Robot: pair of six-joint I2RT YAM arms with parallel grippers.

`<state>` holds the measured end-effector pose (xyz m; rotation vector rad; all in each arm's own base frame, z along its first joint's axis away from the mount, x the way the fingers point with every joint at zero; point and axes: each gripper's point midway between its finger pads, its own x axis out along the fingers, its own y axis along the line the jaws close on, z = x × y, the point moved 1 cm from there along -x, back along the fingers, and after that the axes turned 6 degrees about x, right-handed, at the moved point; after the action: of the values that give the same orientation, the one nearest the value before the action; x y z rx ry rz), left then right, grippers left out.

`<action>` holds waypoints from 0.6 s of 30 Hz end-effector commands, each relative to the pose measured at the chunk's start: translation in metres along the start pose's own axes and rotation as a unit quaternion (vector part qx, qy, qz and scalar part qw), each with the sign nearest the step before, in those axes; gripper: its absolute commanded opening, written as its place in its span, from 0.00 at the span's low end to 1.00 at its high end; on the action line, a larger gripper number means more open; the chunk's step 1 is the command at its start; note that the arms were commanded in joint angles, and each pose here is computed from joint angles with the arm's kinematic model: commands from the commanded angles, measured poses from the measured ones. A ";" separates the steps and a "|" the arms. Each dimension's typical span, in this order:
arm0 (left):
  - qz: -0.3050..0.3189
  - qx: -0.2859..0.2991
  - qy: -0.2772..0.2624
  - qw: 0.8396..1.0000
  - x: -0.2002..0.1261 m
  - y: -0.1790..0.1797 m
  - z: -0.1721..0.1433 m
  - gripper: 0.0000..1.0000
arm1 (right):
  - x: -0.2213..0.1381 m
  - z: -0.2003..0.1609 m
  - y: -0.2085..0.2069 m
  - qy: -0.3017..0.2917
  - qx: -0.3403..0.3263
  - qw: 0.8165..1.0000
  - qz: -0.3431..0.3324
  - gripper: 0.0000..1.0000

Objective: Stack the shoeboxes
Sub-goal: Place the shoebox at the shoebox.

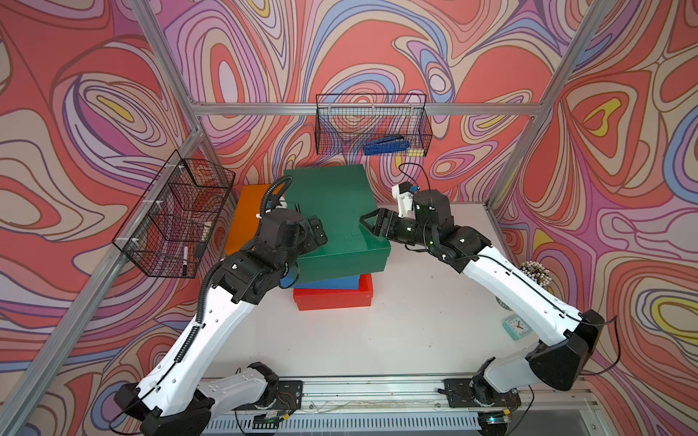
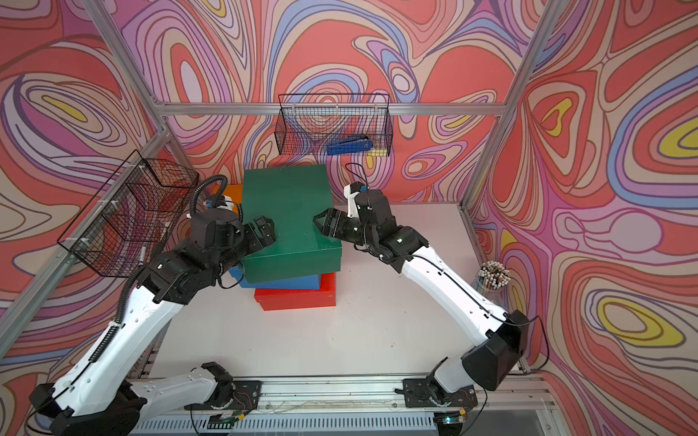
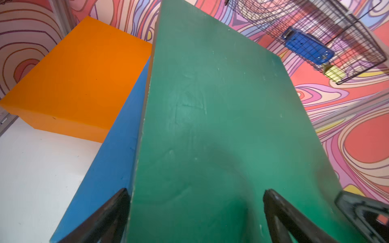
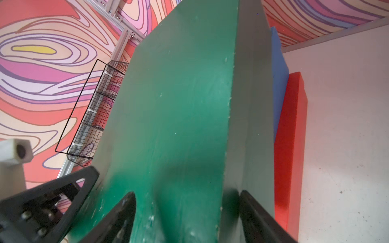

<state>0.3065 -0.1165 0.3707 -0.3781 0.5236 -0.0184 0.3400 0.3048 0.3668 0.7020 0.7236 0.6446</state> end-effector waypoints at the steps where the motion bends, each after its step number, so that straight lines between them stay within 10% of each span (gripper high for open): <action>1: -0.068 -0.025 0.012 0.997 0.015 -0.022 0.006 1.00 | 0.003 -0.014 0.040 0.035 -0.015 0.997 0.071 0.83; 18: -0.008 -0.093 0.002 0.996 0.038 0.048 0.059 1.00 | -0.005 0.000 0.025 0.004 -0.080 0.997 0.003 0.97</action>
<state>0.3652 -0.0611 0.3724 -0.5516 0.5482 0.0248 0.3318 0.3233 0.3764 0.6139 0.7170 0.7177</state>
